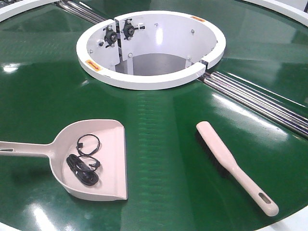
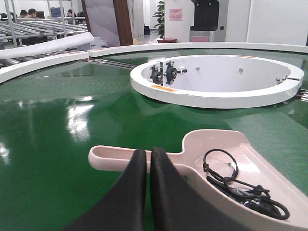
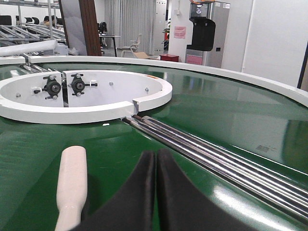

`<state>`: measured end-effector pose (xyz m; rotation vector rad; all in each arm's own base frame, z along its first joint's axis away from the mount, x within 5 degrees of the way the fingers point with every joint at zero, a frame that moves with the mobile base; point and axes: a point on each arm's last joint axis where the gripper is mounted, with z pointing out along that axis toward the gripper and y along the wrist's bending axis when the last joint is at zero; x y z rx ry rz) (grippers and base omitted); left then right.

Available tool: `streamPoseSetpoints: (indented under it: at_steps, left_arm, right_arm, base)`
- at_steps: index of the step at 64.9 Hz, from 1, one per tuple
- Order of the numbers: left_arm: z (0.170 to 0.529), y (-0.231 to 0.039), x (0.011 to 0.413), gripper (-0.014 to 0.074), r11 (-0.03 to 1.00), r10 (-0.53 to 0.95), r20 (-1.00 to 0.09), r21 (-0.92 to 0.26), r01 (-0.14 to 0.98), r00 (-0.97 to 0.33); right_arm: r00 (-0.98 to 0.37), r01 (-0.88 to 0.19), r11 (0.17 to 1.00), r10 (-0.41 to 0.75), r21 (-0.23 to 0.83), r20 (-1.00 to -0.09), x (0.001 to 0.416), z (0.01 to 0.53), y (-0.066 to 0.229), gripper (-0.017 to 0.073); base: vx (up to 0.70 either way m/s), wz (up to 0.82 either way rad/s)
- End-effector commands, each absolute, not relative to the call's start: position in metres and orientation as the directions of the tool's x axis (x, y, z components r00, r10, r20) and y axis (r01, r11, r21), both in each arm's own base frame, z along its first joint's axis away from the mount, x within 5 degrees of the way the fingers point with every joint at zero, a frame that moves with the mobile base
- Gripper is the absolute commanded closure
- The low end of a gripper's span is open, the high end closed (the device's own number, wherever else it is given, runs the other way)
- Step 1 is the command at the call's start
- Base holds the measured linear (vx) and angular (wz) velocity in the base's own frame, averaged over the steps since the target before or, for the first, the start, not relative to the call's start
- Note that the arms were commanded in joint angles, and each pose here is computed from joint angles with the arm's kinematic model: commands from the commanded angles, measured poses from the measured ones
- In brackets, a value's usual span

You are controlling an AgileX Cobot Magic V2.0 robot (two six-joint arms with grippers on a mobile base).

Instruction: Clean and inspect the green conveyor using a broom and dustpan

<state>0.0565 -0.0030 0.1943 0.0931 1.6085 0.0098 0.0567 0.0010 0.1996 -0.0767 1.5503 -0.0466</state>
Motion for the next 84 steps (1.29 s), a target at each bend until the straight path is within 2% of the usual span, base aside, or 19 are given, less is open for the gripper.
streamPoseSetpoints:
  at_steps: [1,84]
  left_arm:
    - [0.1987,-0.0033,0.0558,0.0600,0.997,0.049,-0.998,0.052,0.056,0.040]
    - [0.1987,-0.0033,0.0558,0.0600,0.997,0.049,-0.998,0.052,0.056,0.040]
  right_arm:
    - [0.097,-0.018,0.996,-0.086,-0.088,-0.992,0.0557,0.2054,0.0015,0.0568]
    - [0.092,-0.020,0.997,-0.068,-0.071,-0.993,0.0557,0.2050,0.0015,0.0568]
  base:
    - [0.00,0.00]
    - [0.00,0.00]
